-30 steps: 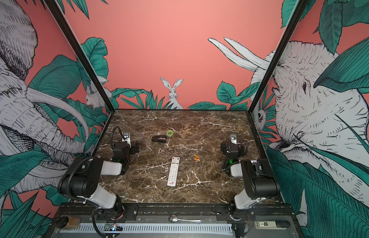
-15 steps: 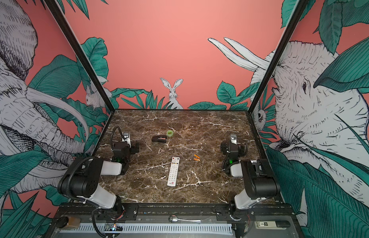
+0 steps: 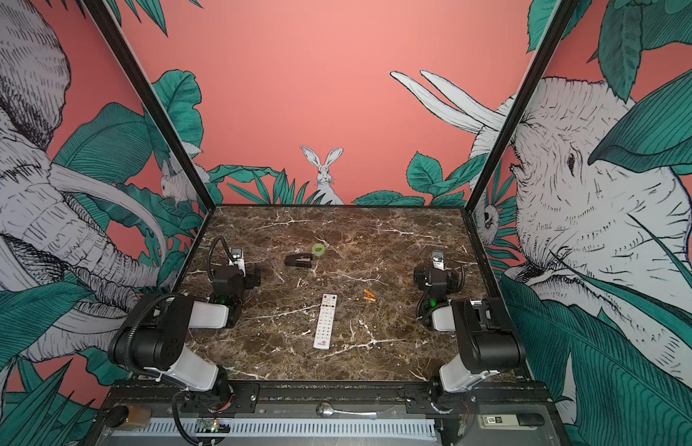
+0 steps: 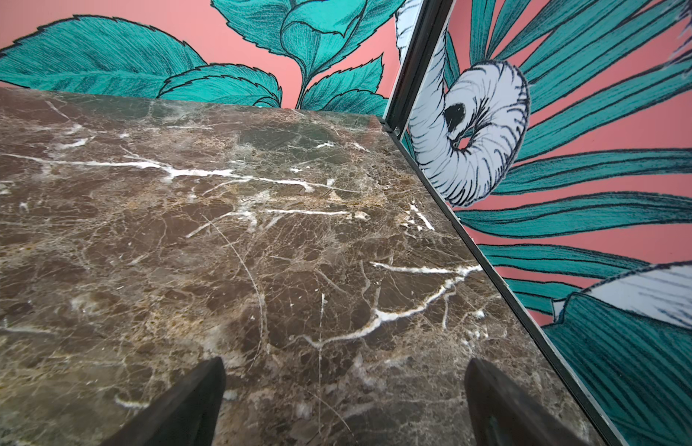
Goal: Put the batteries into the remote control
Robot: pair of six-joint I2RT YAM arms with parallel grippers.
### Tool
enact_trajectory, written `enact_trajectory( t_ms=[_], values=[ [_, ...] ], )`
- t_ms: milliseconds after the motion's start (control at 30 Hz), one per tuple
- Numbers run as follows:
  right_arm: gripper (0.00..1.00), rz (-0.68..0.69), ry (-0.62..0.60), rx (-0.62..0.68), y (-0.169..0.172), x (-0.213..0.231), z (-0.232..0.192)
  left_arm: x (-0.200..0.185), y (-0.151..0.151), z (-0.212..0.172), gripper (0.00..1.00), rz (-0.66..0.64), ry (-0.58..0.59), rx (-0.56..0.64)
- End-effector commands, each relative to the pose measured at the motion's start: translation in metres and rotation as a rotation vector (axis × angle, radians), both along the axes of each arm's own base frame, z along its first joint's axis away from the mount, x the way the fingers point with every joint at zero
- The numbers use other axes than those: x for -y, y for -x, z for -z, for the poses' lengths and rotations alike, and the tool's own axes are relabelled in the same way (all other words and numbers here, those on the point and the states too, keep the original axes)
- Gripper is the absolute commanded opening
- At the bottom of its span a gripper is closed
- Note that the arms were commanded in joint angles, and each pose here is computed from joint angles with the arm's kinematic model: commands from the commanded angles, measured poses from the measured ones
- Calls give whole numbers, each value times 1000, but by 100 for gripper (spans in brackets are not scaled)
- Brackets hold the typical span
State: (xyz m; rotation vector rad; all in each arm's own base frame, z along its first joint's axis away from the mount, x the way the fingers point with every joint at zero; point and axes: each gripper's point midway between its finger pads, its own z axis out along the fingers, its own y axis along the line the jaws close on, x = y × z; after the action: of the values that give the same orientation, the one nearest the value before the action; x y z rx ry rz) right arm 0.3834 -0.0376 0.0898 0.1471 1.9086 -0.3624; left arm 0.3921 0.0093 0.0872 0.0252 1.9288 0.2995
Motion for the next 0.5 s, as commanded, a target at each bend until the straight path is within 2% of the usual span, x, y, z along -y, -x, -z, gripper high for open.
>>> enact_trajectory(
  t_ms=[0,167,300,467],
  values=[
    [99,8,-12,40,-3,1,-10,0,-4,-12,99,-1,12,37],
    [99,45,-10,57,1,6,-14,0,-4,-13,99,-1,12,40],
    [99,18,-11,85,6,3,-19,1,-4,-19,100,11,2,56],
    [99,15,-3,135,19,1,-41,0,-2,-30,99,-8,16,-31]
  ],
)
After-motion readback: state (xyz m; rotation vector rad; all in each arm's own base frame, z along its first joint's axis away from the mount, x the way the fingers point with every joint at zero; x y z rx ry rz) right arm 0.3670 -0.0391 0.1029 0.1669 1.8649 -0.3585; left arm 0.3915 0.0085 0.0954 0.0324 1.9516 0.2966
